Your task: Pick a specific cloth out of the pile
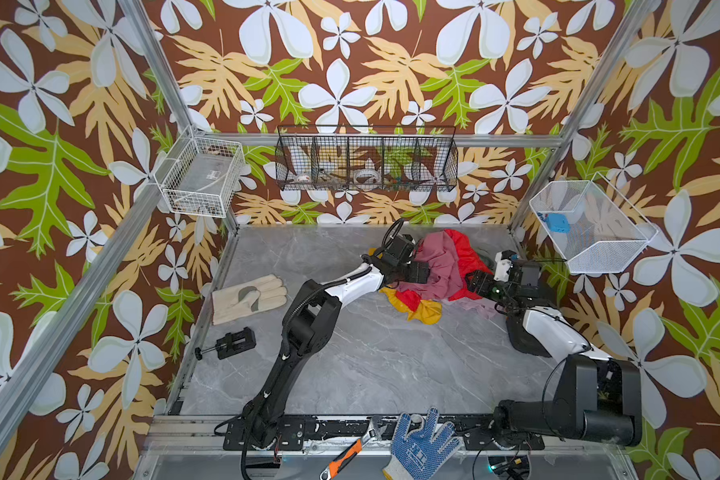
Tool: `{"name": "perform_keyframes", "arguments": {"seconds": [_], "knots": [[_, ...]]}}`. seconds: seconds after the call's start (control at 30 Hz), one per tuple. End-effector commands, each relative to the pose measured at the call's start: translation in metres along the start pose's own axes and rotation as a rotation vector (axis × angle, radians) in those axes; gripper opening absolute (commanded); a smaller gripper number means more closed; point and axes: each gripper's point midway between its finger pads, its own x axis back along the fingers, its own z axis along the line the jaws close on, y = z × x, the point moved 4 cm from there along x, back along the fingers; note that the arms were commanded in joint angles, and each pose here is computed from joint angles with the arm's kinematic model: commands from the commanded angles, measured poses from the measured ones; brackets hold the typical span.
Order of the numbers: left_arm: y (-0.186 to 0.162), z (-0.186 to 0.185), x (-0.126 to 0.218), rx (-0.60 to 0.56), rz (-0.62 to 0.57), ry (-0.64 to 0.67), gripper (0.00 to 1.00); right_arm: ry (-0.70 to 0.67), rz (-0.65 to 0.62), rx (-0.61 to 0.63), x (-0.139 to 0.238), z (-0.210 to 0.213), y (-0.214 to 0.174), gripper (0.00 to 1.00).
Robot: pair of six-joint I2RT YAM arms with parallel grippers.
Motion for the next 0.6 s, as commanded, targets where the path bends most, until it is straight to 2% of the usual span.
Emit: {"name": "perform_keyframes", "arguments": {"seconds": [0.0, 0.07, 0.13, 0.2, 0.23, 0.33, 0.37, 0.57], "knots": [[-0.006, 0.006, 0.001, -0.002, 0.028, 0.022, 0.98, 0.128, -0.046, -0.008, -0.007, 0.018, 0.018, 0.69], [-0.006, 0.005, 0.001, 0.0, 0.027, 0.022, 0.98, 0.145, -0.04, -0.014, -0.011, 0.02, 0.019, 0.59], [-0.007, 0.005, 0.0, 0.003, 0.028, 0.02, 0.98, 0.151, -0.039, -0.008, -0.013, 0.02, 0.02, 0.57], [-0.006, 0.005, 0.0, 0.007, 0.024, 0.016, 0.98, 0.139, -0.04, 0.003, -0.015, 0.019, 0.021, 0.49], [-0.006, 0.005, -0.001, 0.009, 0.023, 0.016, 0.98, 0.134, -0.04, 0.004, -0.016, 0.018, 0.022, 0.42], [-0.005, 0.004, -0.002, 0.014, 0.02, 0.013, 0.98, 0.155, -0.049, 0.005, -0.016, 0.021, 0.025, 0.05], [-0.005, 0.005, -0.002, 0.015, 0.02, 0.012, 0.98, 0.165, -0.066, 0.003, -0.015, 0.023, 0.028, 0.0], [-0.006, 0.006, -0.005, 0.018, 0.024, 0.017, 0.98, 0.336, -0.231, -0.012, 0.028, 0.062, 0.058, 0.0]]}}
